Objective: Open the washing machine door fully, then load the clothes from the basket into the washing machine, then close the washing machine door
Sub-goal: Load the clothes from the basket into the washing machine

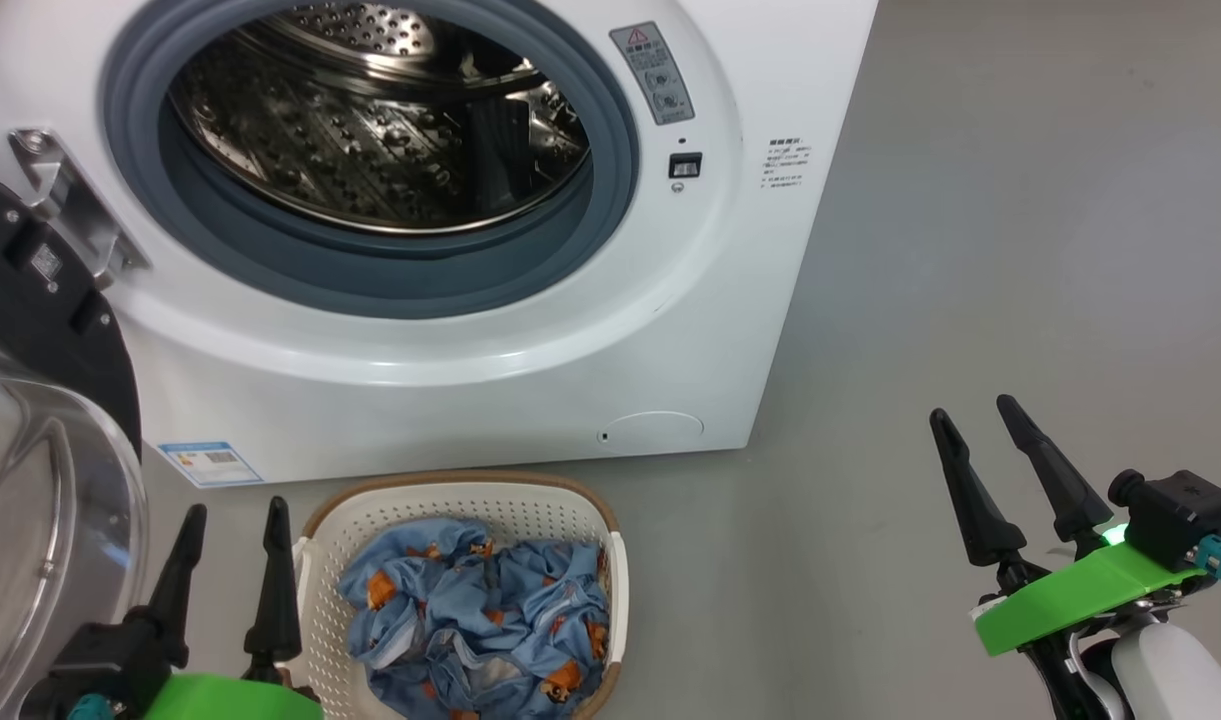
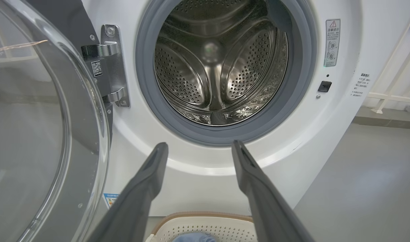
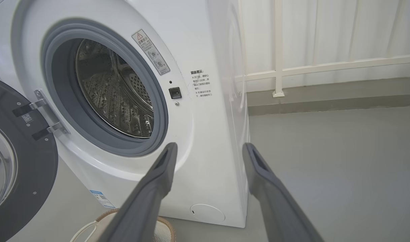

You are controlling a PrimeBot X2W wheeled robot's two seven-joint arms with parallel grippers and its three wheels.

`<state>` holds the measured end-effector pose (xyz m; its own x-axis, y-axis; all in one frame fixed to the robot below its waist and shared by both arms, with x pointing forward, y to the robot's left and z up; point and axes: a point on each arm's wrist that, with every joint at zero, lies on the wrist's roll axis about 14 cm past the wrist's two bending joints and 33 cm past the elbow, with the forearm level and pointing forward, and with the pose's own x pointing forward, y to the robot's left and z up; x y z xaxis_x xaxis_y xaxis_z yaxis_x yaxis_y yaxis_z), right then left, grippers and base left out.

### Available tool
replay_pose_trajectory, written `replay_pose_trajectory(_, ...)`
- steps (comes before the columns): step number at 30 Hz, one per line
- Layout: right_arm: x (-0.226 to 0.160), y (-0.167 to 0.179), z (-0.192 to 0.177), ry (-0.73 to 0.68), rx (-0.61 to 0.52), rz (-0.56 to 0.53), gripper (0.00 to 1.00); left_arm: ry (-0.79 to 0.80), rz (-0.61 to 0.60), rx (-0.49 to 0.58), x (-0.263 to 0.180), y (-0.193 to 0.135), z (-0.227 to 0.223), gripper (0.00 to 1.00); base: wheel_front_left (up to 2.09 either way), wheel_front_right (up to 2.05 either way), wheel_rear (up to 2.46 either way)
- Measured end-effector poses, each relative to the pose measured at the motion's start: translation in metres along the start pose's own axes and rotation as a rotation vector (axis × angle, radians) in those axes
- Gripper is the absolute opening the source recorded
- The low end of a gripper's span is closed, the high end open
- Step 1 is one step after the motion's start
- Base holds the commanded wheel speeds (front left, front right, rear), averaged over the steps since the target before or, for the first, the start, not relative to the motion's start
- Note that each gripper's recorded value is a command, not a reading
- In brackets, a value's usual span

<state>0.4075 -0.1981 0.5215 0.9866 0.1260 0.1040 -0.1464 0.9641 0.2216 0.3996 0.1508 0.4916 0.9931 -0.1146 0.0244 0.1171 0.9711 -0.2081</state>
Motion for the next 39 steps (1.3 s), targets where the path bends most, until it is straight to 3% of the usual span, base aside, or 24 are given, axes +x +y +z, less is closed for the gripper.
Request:
replay_pose_trajectory(16,0.019,-0.007,-0.019,0.034,0.015,-0.019,1.0,0.043,-0.018,-0.01,0.03,-0.001,-0.02,1.0,0.0,0.0,0.0)
replay_pose_trajectory(39,0.053,-0.032,-0.053,0.075,0.026,-0.075,1.0,0.286,-0.07,-0.056,0.075,-0.006,-0.122,1.0,0.0,0.0,0.0)
